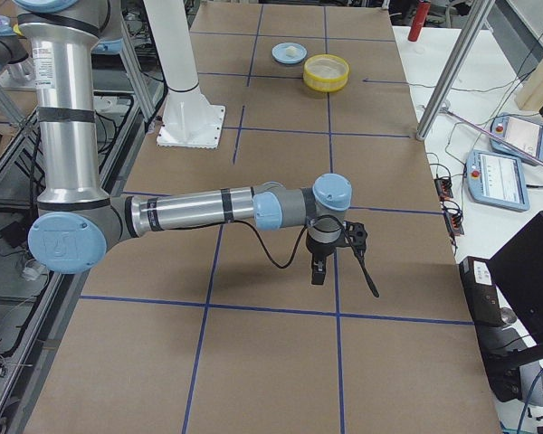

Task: Place bun in steamer
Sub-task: 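Move the left gripper over the light-blue plate toward the bun, then lower the left gripper onto the pale bun and close on it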

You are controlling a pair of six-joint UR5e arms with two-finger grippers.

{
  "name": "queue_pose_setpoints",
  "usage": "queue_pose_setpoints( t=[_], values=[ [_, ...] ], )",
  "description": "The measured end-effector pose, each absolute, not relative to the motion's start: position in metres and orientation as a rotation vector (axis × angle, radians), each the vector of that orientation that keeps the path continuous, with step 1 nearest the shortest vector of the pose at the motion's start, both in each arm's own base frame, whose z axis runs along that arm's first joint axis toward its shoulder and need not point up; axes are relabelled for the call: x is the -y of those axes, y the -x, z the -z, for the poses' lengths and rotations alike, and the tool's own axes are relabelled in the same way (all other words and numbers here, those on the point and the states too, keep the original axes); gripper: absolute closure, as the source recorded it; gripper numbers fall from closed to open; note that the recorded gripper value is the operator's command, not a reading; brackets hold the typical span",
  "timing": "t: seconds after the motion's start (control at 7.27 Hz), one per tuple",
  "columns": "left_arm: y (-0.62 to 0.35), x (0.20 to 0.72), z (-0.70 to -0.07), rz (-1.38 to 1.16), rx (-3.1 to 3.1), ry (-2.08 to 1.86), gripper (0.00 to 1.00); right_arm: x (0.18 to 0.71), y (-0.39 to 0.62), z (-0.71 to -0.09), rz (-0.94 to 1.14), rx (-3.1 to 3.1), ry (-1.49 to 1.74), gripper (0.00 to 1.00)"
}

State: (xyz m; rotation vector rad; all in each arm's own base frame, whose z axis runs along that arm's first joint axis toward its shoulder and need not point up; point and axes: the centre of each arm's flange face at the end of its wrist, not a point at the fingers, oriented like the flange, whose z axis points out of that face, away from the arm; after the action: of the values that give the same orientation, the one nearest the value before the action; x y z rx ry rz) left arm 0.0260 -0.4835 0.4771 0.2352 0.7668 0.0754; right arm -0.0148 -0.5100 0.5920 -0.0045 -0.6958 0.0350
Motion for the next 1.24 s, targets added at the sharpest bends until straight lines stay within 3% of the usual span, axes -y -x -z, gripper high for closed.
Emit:
queue_pose_setpoints(
  t=[0.41,0.69,1.24],
  values=[
    [-0.131,0.473,-0.471,-0.022,-0.769,-0.15,0.0,0.51,0.015,-0.592,-0.035,0.696,0.004,0.0],
    [-0.188,0.453,-0.509,0.05,-0.746,-0.119,0.0,0.51,0.015,-0.592,-0.035,0.696,0.004,0.0],
    [-0.187,0.416,-0.585,0.057,-0.732,-0.111,0.0,0.51,0.015,-0.592,-0.035,0.696,0.004,0.0]
  ],
)
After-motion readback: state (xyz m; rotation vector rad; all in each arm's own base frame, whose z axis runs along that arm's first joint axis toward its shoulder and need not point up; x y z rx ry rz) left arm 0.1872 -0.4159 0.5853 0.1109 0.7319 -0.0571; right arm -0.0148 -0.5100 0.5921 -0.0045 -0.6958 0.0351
